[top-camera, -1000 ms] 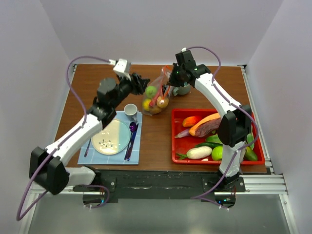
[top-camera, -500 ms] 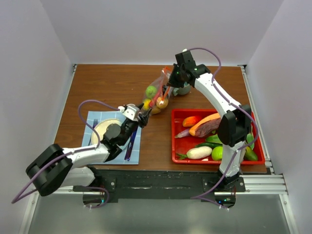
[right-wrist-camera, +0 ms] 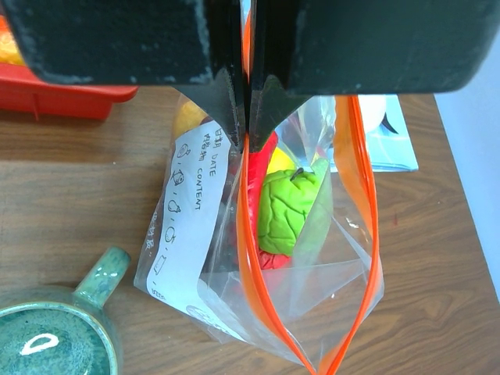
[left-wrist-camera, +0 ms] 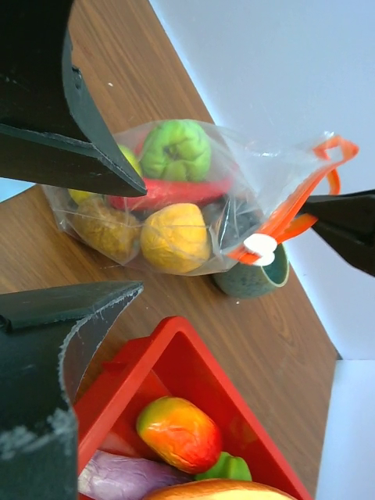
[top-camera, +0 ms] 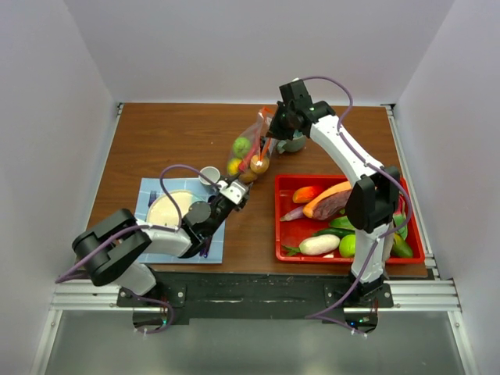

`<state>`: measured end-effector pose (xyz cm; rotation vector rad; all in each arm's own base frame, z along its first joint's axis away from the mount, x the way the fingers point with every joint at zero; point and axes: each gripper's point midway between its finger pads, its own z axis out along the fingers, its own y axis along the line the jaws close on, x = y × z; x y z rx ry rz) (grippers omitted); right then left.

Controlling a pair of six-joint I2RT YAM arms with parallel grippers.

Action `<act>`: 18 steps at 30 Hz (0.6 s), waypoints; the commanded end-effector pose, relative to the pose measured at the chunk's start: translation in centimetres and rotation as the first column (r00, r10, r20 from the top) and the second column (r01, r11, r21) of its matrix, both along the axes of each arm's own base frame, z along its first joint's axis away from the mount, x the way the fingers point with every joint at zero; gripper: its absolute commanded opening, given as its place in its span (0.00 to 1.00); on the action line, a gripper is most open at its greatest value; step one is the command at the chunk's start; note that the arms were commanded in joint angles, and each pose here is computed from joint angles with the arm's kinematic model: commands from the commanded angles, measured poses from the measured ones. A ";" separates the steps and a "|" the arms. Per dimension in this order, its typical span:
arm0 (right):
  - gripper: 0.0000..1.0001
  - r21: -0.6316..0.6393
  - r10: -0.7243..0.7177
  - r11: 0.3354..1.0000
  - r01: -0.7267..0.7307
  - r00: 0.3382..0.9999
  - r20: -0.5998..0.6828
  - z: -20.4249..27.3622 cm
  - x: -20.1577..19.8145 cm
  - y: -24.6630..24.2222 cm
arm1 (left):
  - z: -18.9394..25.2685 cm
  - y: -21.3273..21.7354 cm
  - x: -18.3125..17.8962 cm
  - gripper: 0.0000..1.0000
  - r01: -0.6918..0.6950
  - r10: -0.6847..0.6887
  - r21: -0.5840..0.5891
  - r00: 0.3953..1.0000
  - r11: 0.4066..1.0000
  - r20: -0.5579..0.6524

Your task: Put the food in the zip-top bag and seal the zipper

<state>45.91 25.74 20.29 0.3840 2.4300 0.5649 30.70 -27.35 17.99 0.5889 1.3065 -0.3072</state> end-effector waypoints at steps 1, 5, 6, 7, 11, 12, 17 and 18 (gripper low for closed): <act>0.00 0.059 -0.006 0.998 0.004 0.999 0.036 2.6 0.3 0.6 | 10.0 0.3 -0.5 0.52 0.038 0.038 -0.258 0.959 0.966 0.282; 0.00 0.064 -0.010 0.998 0.007 0.999 0.035 2.7 0.3 0.6 | 10.9 0.3 -0.4 0.52 0.040 0.051 -0.294 0.954 0.955 0.294; 0.00 0.067 -0.011 0.998 0.008 0.999 0.037 2.8 0.2 0.6 | 11.1 0.3 -0.4 0.52 0.044 0.049 -0.296 0.953 0.954 0.298; 0.00 0.068 -0.012 0.998 0.009 0.999 0.038 2.9 0.2 0.6 | 11.3 0.1 -0.4 0.51 0.053 0.042 -0.305 0.954 0.951 0.296; 0.00 0.072 -0.017 0.997 0.015 0.999 0.034 2.8 0.2 0.6 | 12.1 -0.4 -0.6 0.49 0.081 0.016 -0.310 0.954 0.947 0.298; 0.00 0.075 -0.013 0.997 0.011 0.999 0.034 2.8 0.1 0.7 | 12.4 -0.3 -0.7 0.48 0.086 0.015 -0.317 0.953 0.945 0.302; 0.00 0.088 -0.014 0.996 0.012 0.999 0.032 3.0 0.0 0.8 | 12.5 -1.3 -0.4 0.47 0.104 -0.012 -0.295 0.954 0.950 0.298; 0.00 0.090 -0.016 0.996 0.013 0.999 0.033 3.1 0.0 0.8 | 12.5 -1.4 -0.4 0.47 0.107 -0.016 -0.291 0.955 0.951 0.297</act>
